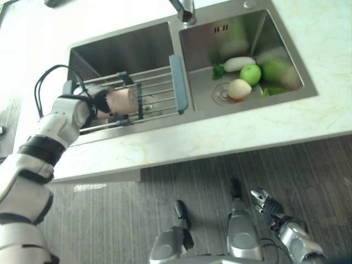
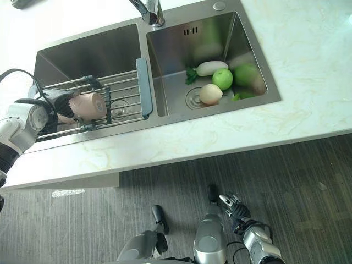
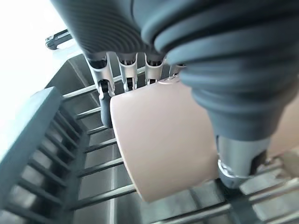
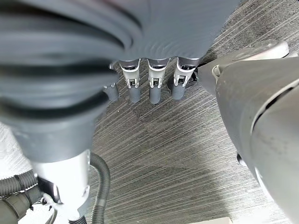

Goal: Place the dishes in the dishwasher.

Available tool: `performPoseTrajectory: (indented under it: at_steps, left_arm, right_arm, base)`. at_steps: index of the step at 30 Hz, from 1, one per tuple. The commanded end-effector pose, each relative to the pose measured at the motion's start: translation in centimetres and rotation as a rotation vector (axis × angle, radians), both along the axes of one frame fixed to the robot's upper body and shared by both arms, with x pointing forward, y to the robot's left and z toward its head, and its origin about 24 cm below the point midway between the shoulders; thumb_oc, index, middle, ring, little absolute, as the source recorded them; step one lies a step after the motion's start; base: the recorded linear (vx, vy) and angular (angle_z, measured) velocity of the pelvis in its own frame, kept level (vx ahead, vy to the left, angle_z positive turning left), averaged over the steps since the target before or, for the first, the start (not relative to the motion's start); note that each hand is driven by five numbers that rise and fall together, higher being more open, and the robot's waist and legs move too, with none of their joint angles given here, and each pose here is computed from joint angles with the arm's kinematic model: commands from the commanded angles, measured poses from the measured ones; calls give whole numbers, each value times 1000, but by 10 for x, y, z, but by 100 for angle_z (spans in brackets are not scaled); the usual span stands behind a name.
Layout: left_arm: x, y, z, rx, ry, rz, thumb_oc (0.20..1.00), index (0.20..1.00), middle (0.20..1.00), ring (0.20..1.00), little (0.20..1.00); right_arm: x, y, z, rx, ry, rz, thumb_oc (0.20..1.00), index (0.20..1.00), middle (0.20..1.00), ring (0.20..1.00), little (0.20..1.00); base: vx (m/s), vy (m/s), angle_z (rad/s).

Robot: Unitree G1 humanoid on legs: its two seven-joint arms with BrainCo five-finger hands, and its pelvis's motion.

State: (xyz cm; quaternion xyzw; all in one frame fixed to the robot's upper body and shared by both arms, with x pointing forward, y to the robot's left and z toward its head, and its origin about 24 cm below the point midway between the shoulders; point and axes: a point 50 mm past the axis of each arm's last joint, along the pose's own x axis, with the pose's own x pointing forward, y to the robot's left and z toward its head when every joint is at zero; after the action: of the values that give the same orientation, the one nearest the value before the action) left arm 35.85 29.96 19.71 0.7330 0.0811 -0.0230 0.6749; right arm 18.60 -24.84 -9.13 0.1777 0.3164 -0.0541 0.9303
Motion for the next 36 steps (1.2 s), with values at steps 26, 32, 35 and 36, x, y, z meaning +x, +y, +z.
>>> performPoseTrajectory:
  at_steps: [26,32,35,36]
  left_arm:
    - [-90,-65,12,-712,-1273,-349,200,200,200,200,200]
    - [-109,-48,0,-855,-1302,-244,200,200,200,200,200]
    - [-121,-37,-3,-862,-1342,-208,200,200,200,200,200]
    - [-136,-26,0,-849,-1401,-171,200,200,200,200,200]
  right_arm:
    - [-69,41,-41,68,159,-102,1000,1000,1000,1000,1000]
    - [-69,45,-43,69,180,-68,1000,1000,1000,1000,1000]
    - [-67,44,-42,60,178,-34,1000,1000,1000,1000,1000]
    - [-65,40,-42,52,172,-8,1000,1000,1000,1000,1000]
  base:
    - [88,-25,5]
    - [45,-91,10]
    - [11,-197,17]
    - [-24,-372,31]
